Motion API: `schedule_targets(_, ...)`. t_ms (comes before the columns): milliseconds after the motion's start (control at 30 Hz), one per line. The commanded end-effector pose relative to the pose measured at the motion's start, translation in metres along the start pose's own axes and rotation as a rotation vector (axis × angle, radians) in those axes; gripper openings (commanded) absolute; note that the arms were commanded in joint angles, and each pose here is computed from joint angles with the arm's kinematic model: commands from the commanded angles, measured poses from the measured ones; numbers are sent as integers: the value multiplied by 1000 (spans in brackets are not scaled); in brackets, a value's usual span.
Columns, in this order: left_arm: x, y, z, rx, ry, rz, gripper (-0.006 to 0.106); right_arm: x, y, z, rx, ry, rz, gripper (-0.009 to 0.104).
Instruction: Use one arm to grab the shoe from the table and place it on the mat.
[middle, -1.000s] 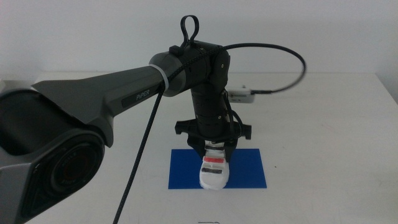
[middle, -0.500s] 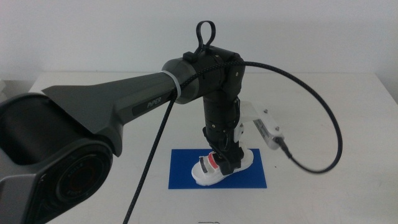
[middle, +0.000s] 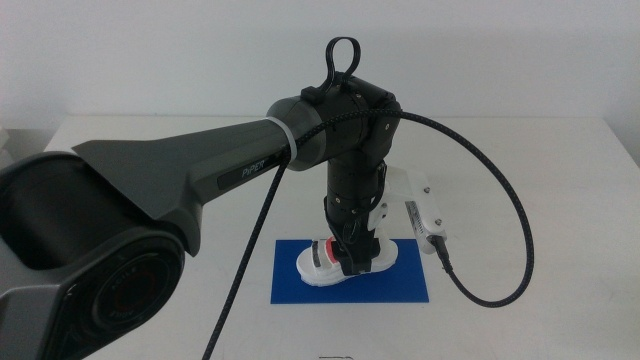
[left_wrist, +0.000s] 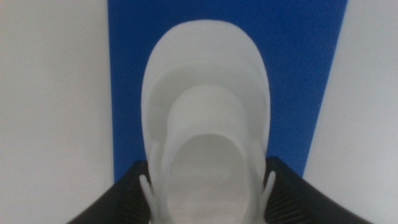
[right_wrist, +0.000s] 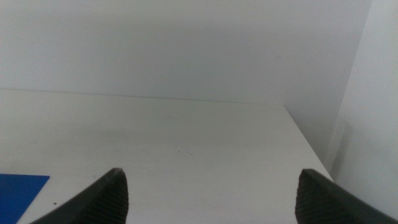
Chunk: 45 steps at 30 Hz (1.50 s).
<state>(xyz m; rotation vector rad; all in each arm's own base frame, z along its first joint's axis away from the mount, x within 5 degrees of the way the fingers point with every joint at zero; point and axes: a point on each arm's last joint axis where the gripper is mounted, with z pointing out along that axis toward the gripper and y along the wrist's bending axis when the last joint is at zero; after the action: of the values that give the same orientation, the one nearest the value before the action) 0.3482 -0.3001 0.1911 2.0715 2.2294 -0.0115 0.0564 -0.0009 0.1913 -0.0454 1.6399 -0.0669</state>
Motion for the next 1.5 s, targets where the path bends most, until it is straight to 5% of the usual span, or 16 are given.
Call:
schedule_targets(0, 3, -8, -38, 3, 4, 12, 18, -14, -1, -3, 8, -113, -14, 94)
schedule_targets(1267, -4, -9, -21, 60, -32, 79, 19, -14, -1, -3, 8, -113, -14, 94)
schedule_targets(1400, -5, -9, -21, 66, -42, 75, 27, -14, -1, -3, 8, -113, -14, 94)
schedule_targets(1467, -5, -9, -21, 66, -42, 75, 41, -14, -1, -3, 8, -113, -14, 94)
